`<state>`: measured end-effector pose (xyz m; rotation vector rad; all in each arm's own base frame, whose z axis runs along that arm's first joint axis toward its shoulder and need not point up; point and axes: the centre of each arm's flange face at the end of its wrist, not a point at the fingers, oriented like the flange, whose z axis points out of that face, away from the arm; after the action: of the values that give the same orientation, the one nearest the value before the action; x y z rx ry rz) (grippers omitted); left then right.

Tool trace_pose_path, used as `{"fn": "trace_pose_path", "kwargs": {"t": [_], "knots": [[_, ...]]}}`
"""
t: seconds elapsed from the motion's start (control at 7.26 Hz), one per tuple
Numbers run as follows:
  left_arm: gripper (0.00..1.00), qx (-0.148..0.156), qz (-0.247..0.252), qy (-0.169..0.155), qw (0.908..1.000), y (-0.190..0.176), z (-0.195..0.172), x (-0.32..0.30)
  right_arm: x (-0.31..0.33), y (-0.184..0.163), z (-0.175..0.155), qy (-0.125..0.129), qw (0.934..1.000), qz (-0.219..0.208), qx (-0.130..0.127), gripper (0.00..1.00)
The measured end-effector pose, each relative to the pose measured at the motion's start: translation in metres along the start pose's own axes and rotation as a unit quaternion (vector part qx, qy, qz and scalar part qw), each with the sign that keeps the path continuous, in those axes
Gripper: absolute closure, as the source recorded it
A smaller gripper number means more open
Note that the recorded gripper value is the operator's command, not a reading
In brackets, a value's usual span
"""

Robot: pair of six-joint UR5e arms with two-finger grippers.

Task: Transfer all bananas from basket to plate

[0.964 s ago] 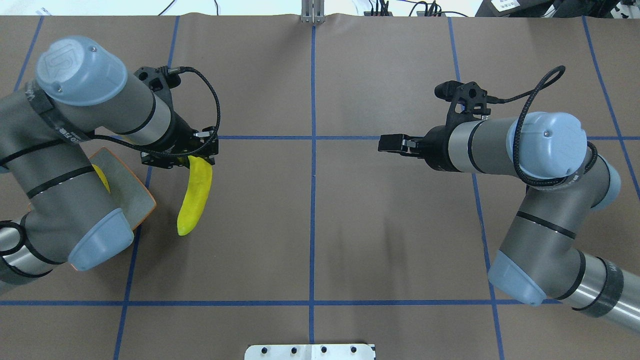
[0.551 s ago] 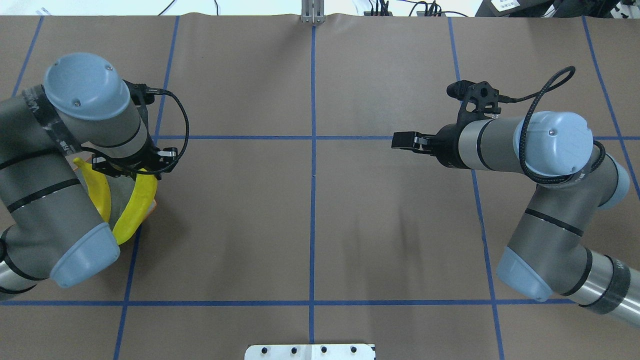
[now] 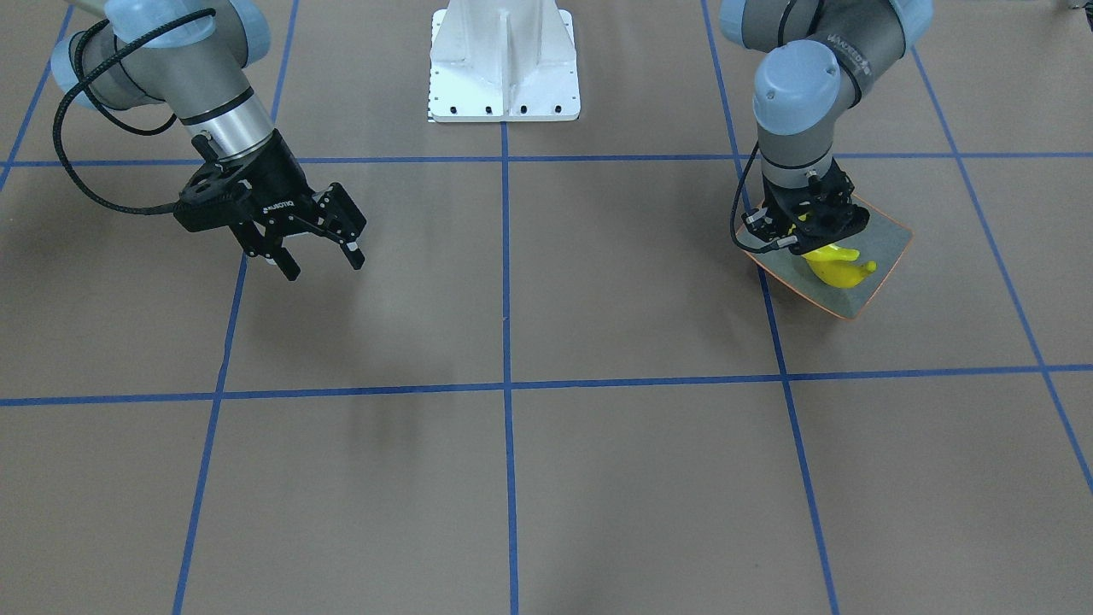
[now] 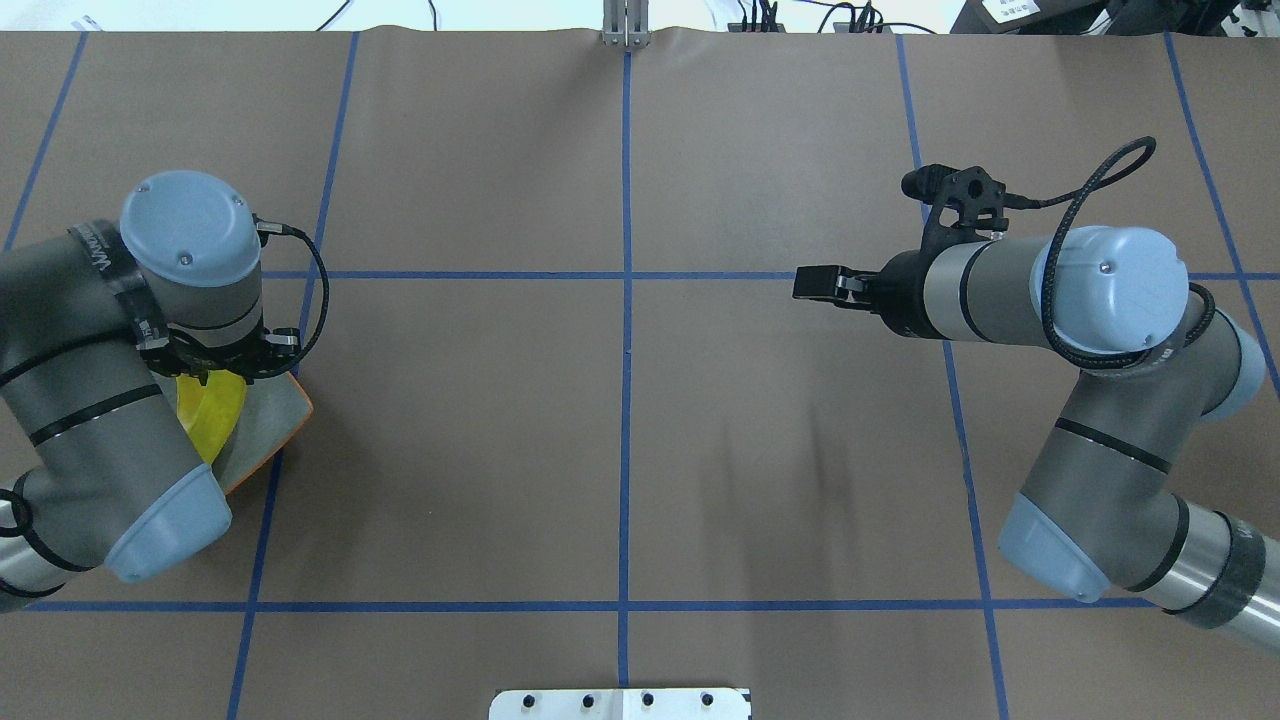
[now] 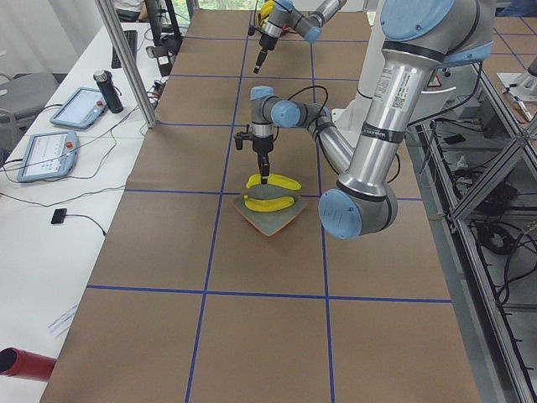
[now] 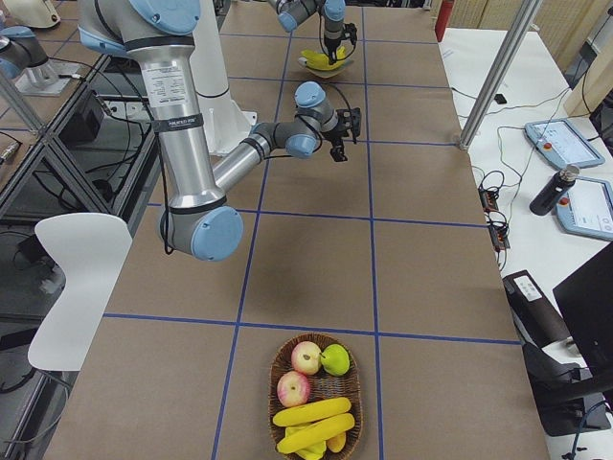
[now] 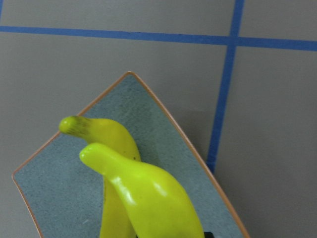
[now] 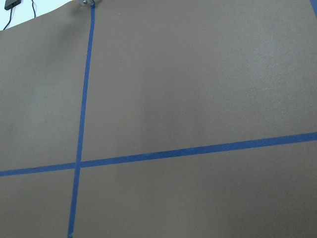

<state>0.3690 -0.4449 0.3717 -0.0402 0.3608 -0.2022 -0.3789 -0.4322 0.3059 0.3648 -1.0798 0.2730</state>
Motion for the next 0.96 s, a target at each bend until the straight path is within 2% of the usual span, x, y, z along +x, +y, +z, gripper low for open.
{"fn": "trace_pose_path", "kwargs": {"t": [0.14,0.28,0.41,0.96], "knots": [[0.88,0.002,-0.002,-0.007,1.0000,-0.0029,0.0051,0.0019,0.0002,0.0001,0.0001,0.000,1.0000,0.000,0.000,0.00],[0.41,0.002,-0.004,-0.011,0.9999,-0.0049,0.0083,0.0035,0.0002,0.0001,0.0001,0.000,1.0000,0.000,0.000,0.00],[0.01,0.001,-0.005,-0.014,0.9999,-0.0064,0.0110,0.0041,0.0005,0.0001,0.0002,0.000,1.0000,0.000,0.000,0.00],[0.00,0.002,-0.003,-0.014,0.9999,-0.0077,0.0126,0.0051,0.0004,-0.0026,-0.0015,0.000,1.0000,0.002,0.003,0.00]]}}
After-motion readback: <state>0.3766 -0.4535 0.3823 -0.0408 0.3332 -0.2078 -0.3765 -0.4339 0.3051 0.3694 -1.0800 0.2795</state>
